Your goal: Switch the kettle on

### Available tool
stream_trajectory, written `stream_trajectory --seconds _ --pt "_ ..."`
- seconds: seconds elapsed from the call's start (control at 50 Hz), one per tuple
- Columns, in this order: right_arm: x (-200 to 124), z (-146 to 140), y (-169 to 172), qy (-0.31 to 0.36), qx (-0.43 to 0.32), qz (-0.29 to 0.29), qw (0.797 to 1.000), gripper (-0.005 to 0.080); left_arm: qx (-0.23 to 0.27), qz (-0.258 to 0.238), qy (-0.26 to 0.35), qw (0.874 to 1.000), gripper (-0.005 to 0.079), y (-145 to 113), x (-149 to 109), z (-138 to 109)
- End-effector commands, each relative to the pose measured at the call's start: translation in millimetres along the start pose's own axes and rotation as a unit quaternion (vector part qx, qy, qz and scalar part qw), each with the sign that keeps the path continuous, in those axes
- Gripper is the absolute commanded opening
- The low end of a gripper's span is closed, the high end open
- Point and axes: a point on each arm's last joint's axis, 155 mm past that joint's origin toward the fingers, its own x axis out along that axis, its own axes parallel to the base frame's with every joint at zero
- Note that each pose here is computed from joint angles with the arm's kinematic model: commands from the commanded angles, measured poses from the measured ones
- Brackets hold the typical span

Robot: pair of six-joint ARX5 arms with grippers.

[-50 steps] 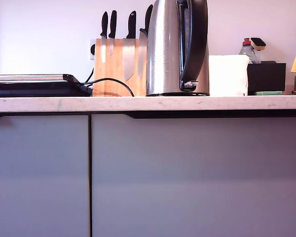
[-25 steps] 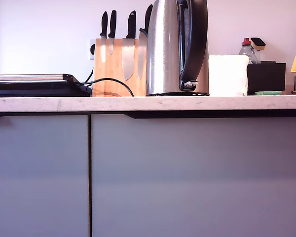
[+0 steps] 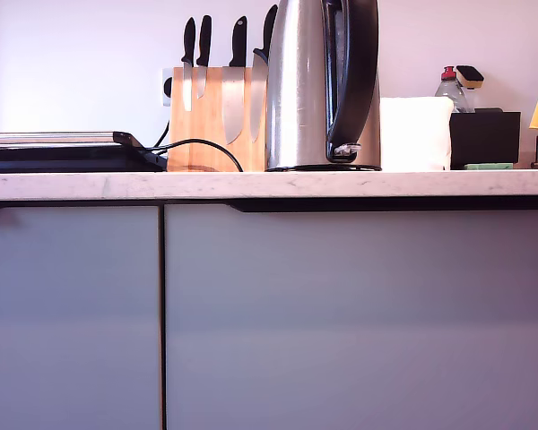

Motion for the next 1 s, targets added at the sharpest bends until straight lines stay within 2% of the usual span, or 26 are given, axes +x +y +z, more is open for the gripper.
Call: stream_trajectory --seconds 0.0,0.26,0.36,0.54,0.98 --pt "4.5 1.2 3.4 0.013 0.007 0.011 1.000 -0.0011 0.001 -0.003 -0.002 1.000 -0.0016 -1.4 1.6 6.3" --pt "33.6 10.4 14.3 0.051 0.006 0.045 0.998 -0.0011 -0.002 -0.032 0.014 0.999 -0.0016 -8.9 11.5 0.8" --pt "51.5 6.0 16.7 0.068 0.001 0.056 0.996 -0.0011 -0.005 -0.043 0.022 0.999 -0.0016 -12.5 15.4 -2.5" --pt "84.7 3.5 26.2 0.062 -0.006 0.085 0.994 -0.0011 0.002 -0.057 0.026 0.998 -0.0016 -18.0 19.8 -4.3" --pt "152.2 -10.0 39.3 0.094 -0.032 0.101 0.990 -0.0011 0.004 -0.056 0.028 0.998 -0.0015 -18.0 20.7 -5.2"
